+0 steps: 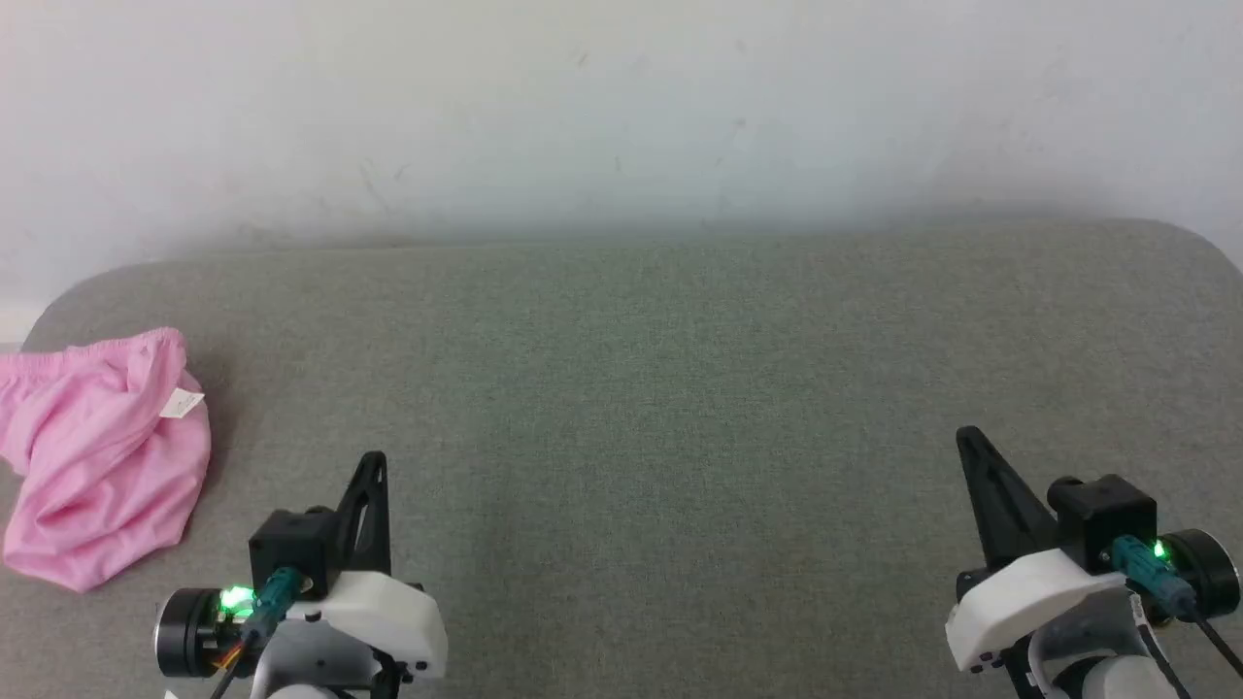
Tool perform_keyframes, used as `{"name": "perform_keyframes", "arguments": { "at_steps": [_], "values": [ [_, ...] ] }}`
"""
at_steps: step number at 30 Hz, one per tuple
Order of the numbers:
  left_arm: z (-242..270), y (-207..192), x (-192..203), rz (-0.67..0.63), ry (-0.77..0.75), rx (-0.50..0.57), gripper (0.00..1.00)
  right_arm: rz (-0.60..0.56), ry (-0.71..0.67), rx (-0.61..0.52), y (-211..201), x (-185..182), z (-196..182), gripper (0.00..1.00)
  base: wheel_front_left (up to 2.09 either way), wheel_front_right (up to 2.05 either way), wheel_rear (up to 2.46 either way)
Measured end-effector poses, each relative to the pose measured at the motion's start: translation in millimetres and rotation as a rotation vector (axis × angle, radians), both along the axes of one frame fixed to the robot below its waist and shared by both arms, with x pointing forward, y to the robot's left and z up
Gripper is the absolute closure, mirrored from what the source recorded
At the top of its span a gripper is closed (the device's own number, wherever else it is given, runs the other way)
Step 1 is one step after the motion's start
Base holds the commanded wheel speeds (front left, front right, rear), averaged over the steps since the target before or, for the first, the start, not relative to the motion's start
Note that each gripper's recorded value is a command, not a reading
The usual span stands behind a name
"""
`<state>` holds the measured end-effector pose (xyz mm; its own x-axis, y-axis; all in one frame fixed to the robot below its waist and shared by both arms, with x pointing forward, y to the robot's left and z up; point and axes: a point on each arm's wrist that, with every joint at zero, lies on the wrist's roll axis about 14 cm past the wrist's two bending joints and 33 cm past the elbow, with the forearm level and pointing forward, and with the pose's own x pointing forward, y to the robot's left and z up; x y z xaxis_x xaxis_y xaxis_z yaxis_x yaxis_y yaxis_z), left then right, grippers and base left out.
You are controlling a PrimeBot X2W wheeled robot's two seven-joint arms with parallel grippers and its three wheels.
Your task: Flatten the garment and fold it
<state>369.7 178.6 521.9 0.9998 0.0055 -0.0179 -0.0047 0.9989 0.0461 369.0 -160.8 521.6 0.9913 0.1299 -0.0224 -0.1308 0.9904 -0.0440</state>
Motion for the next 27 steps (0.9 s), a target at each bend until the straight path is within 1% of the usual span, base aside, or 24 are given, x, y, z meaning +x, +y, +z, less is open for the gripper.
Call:
{"name": "perform_keyframes", "arguments": {
  "at_steps": [27],
  "values": [
    [0.0, 0.0, 0.0, 0.0, 0.0, 0.0, 1.0, 0.0, 0.0, 0.0, -0.1, 0.0, 0.0, 1.0, 0.0, 0.0, 0.0]
  ]
}}
